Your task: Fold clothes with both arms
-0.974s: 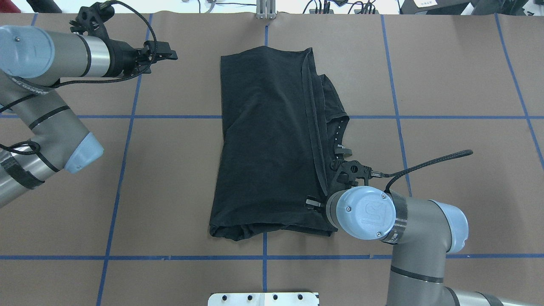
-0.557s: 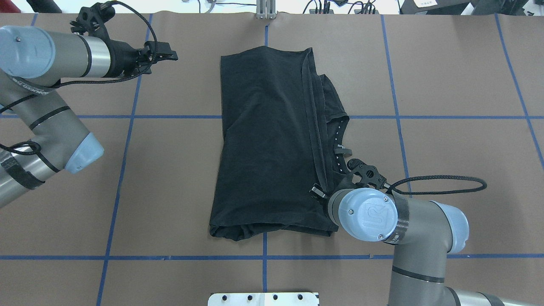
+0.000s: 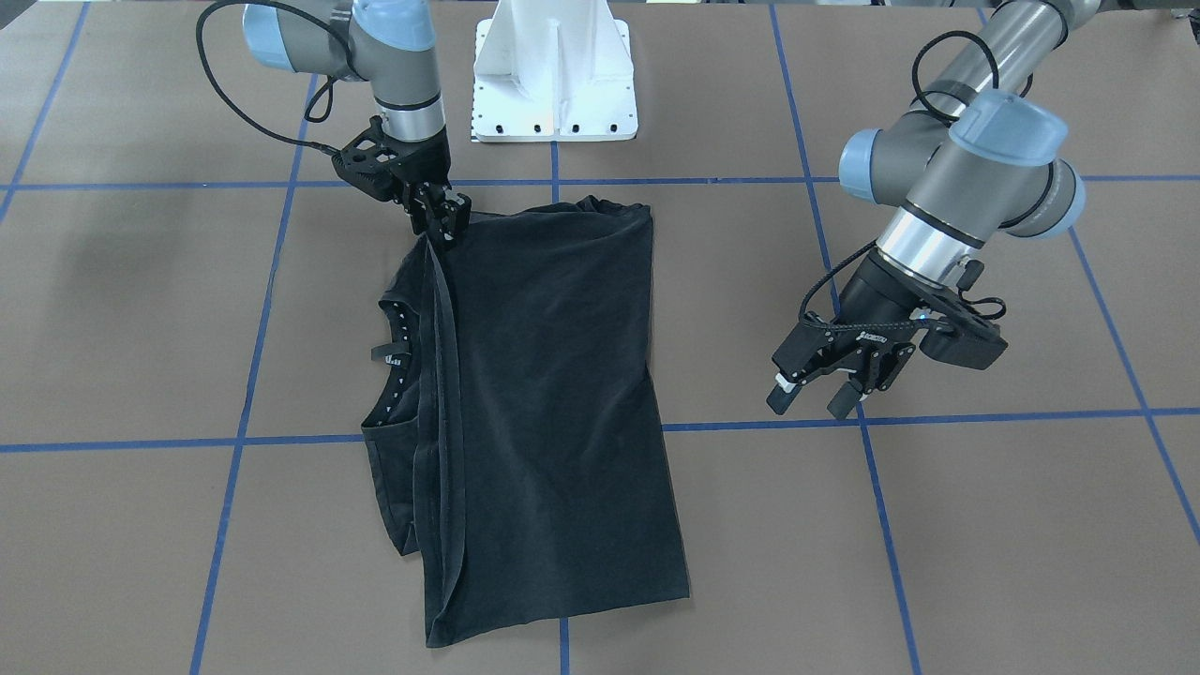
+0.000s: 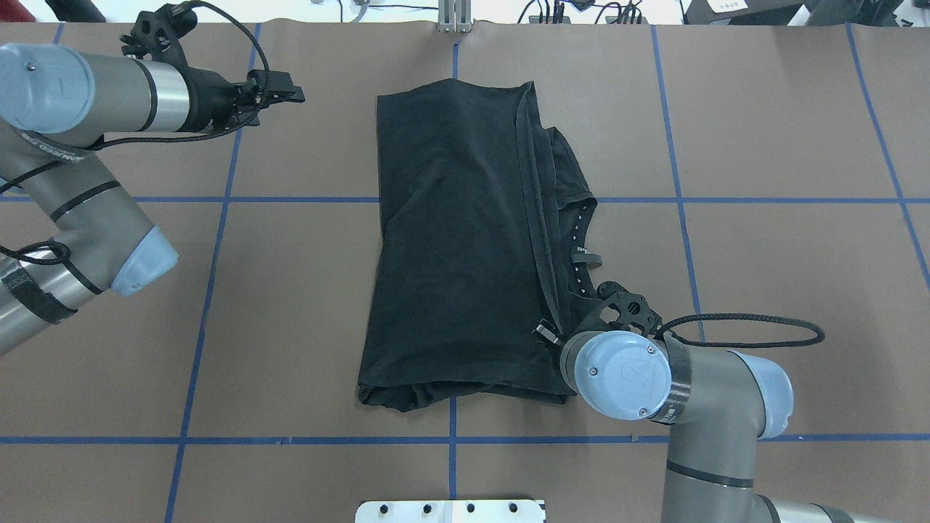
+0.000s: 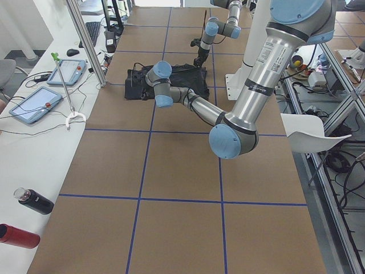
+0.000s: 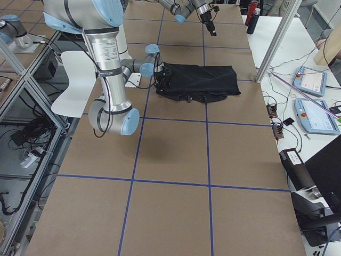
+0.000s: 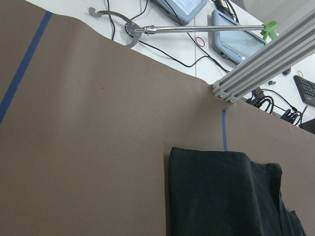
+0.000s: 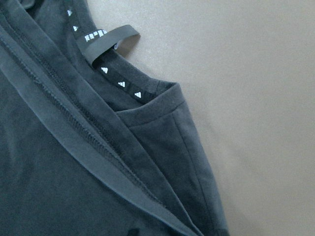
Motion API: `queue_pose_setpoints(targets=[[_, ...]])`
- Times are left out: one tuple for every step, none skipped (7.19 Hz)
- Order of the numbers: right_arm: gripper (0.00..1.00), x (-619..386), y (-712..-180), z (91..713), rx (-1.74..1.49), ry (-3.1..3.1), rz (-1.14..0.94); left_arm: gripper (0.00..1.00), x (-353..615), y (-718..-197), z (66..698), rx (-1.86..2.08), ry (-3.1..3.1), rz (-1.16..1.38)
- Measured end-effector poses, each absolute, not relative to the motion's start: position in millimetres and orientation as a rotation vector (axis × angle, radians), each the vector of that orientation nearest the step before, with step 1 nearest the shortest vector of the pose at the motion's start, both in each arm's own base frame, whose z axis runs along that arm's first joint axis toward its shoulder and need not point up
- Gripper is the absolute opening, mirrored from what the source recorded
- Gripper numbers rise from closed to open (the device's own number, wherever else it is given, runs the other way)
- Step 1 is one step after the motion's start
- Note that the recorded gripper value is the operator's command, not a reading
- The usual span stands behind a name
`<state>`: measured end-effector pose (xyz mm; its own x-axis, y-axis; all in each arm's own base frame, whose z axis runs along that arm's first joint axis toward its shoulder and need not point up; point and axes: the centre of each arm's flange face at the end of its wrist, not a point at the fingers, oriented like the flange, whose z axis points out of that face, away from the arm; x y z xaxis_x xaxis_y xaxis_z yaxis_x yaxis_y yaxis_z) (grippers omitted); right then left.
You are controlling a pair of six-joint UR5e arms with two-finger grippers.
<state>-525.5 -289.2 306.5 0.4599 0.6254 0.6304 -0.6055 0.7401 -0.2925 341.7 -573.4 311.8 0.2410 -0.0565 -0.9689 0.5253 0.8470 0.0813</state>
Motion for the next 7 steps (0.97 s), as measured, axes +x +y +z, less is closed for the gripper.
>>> queue_pose_setpoints(targets=[[0.59, -526.5, -289.3, 307.1, -0.027, -0.786, 0.758, 1.00, 341.5, -573.2, 311.2, 0.436, 1.275, -0.415], [0.59, -527.6, -289.0, 307.9, -0.027, -0.784, 0.758, 1.00, 341.3, -573.0, 310.5, 0.436, 1.276, -0.415], [0.60, -529.2, -288.7, 309.0, -0.027, -0.781, 0.757, 1.00, 341.1, -572.7, 310.1, 0.437, 1.276, -0.414], [0.62, -530.9, -288.7, 310.5, -0.028, -0.777, 0.757, 1.00, 341.1, -572.7, 310.2, 0.436, 1.276, -0.415], [0.68, -531.6, -288.6, 311.7, -0.029, -0.774, 0.758, 1.00, 341.0, -572.7, 310.2, 0.436, 1.275, -0.415], [0.72, -531.9, -287.4, 313.0, -0.032, -0.772, 0.758, 1.00, 341.0, -572.6, 310.5, 0.436, 1.275, -0.415], [0.73, -532.7, -285.9, 313.7, -0.034, -0.770, 0.756, 1.00, 341.0, -572.6, 310.5, 0.436, 1.275, -0.415]])
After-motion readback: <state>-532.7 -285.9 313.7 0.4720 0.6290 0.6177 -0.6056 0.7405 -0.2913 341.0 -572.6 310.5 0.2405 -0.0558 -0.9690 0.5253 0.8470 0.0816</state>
